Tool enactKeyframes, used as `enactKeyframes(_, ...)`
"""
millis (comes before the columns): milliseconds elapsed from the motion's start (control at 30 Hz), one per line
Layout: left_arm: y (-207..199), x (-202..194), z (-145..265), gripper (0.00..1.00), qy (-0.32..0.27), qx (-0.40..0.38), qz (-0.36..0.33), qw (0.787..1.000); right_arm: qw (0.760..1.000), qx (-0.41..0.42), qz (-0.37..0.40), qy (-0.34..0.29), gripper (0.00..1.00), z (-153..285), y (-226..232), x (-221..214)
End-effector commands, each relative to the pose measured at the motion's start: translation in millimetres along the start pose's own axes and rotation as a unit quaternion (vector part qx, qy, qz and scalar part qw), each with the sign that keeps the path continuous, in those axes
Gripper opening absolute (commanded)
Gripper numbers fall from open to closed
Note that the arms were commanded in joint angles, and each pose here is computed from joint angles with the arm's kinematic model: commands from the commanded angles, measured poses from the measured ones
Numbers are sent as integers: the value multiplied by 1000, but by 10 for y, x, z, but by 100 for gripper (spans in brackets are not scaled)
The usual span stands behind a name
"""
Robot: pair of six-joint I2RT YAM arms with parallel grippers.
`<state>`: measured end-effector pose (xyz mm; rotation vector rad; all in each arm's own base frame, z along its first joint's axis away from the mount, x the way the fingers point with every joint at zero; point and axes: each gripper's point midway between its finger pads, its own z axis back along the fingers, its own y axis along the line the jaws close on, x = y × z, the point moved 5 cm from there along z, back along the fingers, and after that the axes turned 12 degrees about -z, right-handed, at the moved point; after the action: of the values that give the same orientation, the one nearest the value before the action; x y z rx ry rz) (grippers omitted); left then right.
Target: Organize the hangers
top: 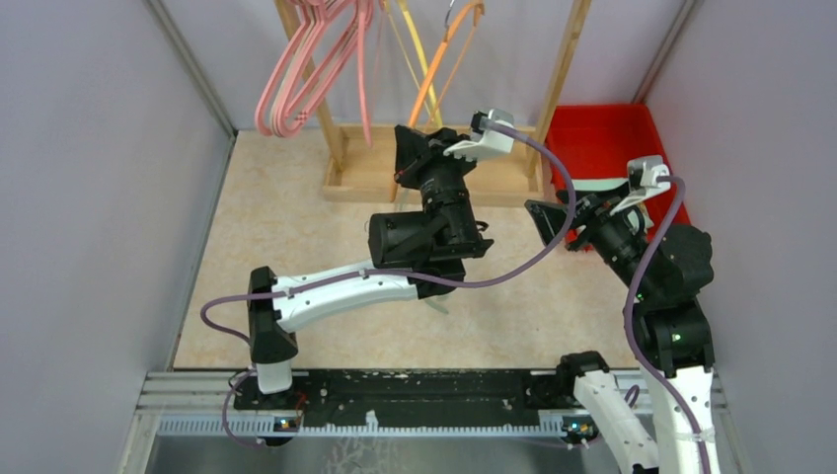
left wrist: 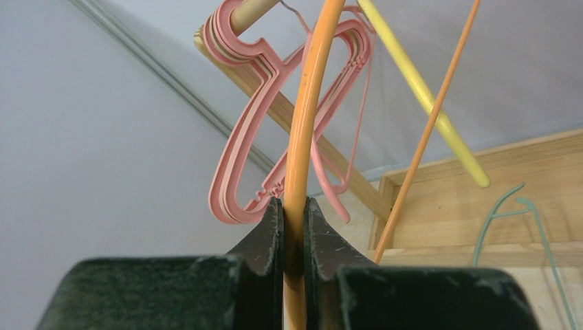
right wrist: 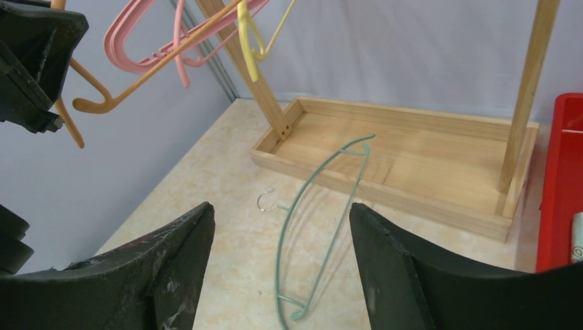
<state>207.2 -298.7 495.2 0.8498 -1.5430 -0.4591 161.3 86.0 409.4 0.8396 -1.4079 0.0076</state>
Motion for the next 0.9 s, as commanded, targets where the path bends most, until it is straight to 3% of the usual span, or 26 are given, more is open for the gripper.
enactKeyframes(0,335,-32,-48,0,11,16,43,999,999,26,7,-17,72,-17,84,77)
enactKeyframes(333,-62,156,-341,0,-41,-75,58,995,1000,17,9,-17,72,-52,60,106)
enactKeyframes(533,-419,-140,-731,0,-14,-149,99,984,1000,18,3,-12,72,-99,34,79)
enactKeyframes(867,-502,-361,-1135,0,9,-148,114,982,1000,11,-5,-6,72,-181,-39,35)
